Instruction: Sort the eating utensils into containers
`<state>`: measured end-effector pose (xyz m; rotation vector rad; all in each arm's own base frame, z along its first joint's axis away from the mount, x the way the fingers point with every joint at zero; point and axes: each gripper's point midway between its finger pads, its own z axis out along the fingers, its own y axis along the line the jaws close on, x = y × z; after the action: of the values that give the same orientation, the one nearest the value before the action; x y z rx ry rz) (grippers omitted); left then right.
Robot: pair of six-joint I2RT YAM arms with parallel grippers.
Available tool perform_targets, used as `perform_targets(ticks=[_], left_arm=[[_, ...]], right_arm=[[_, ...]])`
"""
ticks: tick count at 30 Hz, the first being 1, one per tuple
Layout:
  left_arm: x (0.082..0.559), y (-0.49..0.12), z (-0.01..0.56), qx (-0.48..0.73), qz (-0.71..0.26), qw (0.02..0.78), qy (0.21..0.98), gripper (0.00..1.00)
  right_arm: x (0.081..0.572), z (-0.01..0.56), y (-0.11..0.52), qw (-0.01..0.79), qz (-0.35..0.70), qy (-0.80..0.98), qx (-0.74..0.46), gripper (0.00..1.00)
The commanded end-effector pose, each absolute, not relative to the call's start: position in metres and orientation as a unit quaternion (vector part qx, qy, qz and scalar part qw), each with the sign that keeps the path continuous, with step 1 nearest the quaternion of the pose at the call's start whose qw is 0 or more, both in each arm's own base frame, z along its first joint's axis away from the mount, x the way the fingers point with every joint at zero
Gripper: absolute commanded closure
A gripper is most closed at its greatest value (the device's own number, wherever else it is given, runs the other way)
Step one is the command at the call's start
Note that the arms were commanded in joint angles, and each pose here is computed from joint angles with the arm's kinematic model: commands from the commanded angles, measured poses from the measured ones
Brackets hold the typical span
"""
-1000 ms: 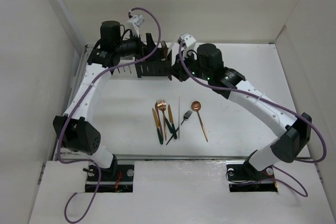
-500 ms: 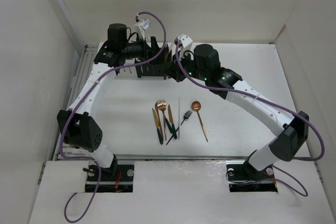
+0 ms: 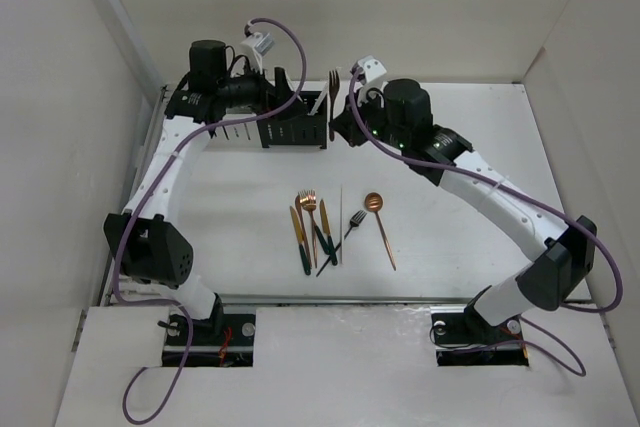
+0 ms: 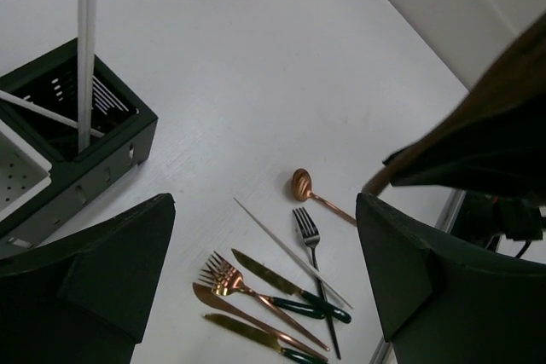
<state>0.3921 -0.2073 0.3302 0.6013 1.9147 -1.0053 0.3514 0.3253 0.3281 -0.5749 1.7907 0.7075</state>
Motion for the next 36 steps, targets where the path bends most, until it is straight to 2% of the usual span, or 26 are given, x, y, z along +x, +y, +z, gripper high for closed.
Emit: perform_targets(ticks=[1, 4, 13, 23, 28, 32, 36], left_arm=[[0.360, -0.230, 0.352, 0.319, -0.435, 0.429, 0.725, 0.14], [0.339, -0.248, 0.358, 0.356, -0.452, 0.417, 0.704, 0.11], [0.354, -0.267, 0.369, 0.315, -0.487, 0.421, 0.698, 0.11], [0.372, -0.279, 0.345, 0.284, -0.476, 0.412, 0.723, 0.29], [0.377, -0.287, 0.347, 0.269, -0.491, 0.410, 0.720, 0.44], [0.373, -0.291, 0.349, 0.269, -0.510, 0.397, 0.714, 0.45], [0.374, -0.292, 0.351, 0.267, -0.512, 0.398, 0.713, 0.54]], right_arm=[[0.356, 0.347, 0.322, 0.558, 0.302, 0.738, -0.229, 1.00], [0.356, 0.342, 0.329, 0.549, 0.310, 0.739, -0.238, 1.00], [0.352, 0.336, 0.337, 0.535, 0.333, 0.738, -0.241, 1.00], [0.347, 0.343, 0.336, 0.538, 0.341, 0.732, -0.240, 1.00], [0.343, 0.343, 0.340, 0.535, 0.346, 0.730, -0.246, 1.00], [0.342, 0.339, 0.340, 0.530, 0.347, 0.734, -0.243, 1.00], [0.342, 0.339, 0.340, 0.530, 0.347, 0.734, -0.243, 1.00]])
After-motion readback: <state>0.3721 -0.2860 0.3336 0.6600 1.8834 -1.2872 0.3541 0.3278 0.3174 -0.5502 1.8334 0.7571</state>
